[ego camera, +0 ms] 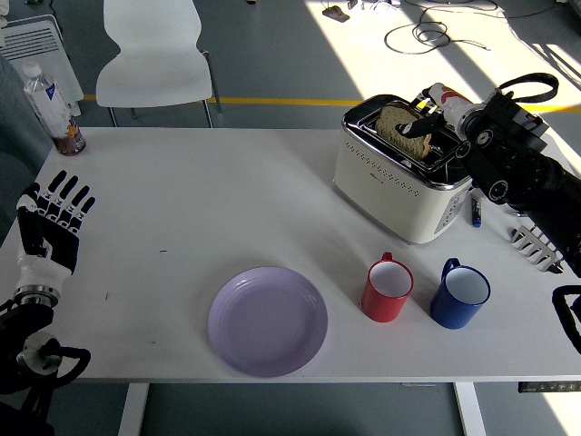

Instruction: Push plate across desktop,pick up the break from the machine,place the break in the plate

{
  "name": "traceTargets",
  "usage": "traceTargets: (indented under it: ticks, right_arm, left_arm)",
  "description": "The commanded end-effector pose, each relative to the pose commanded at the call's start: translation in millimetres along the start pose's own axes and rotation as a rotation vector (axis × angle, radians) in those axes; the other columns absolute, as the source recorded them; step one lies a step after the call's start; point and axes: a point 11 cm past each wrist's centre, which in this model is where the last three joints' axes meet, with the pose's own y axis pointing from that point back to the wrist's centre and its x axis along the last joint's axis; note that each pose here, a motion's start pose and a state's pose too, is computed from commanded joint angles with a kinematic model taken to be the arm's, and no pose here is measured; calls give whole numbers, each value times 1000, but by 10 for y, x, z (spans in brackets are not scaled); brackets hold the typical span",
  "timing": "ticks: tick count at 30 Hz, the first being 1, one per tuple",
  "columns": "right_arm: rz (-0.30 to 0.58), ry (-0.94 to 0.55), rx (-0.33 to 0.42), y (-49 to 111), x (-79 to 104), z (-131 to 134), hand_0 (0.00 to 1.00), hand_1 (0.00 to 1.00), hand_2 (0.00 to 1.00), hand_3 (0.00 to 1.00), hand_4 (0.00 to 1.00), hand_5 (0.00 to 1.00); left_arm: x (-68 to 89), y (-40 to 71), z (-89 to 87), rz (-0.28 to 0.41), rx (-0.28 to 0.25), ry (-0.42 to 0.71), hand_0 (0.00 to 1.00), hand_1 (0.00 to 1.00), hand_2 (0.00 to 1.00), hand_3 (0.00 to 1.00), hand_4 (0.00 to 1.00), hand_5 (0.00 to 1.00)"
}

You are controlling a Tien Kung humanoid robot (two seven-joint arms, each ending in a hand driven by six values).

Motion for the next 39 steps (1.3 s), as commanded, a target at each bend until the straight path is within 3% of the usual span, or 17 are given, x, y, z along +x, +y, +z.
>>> traceTargets:
  ticks: [1, 2, 7, 8, 28, 39]
  right_arm:
    - [0, -3, 1, 0, 0, -2, 545, 550, 528, 627, 731, 286]
    - [1, -10, 4, 0, 2, -8, 538, 537, 517, 616, 668, 233]
    - [7, -22, 15, 1, 15, -30, 538, 537, 517, 616, 668, 233]
    - [9, -24, 17, 1, 17, -33, 520, 516, 522, 582, 500, 73]
    - [-16, -43, 34, 3, -12, -71, 484, 493, 519, 549, 437, 2]
    - [19, -1, 120, 45, 151, -453, 462, 484, 513, 542, 442, 4]
  left_arm:
    - [0, 0, -1, 0, 0, 0, 799, 799, 850, 804, 475, 998]
    - [10, 1, -4, 3, 1, 0, 798, 799, 850, 804, 470, 998]
    - [33, 3, 5, 9, 0, -3, 798, 799, 850, 804, 470, 998]
    - [33, 2, 7, 9, -1, -3, 798, 798, 847, 802, 465, 998]
    - [30, -2, -8, 10, 3, -3, 794, 796, 845, 798, 457, 998]
    - [66, 19, -20, 18, 7, -6, 795, 795, 844, 796, 454, 998]
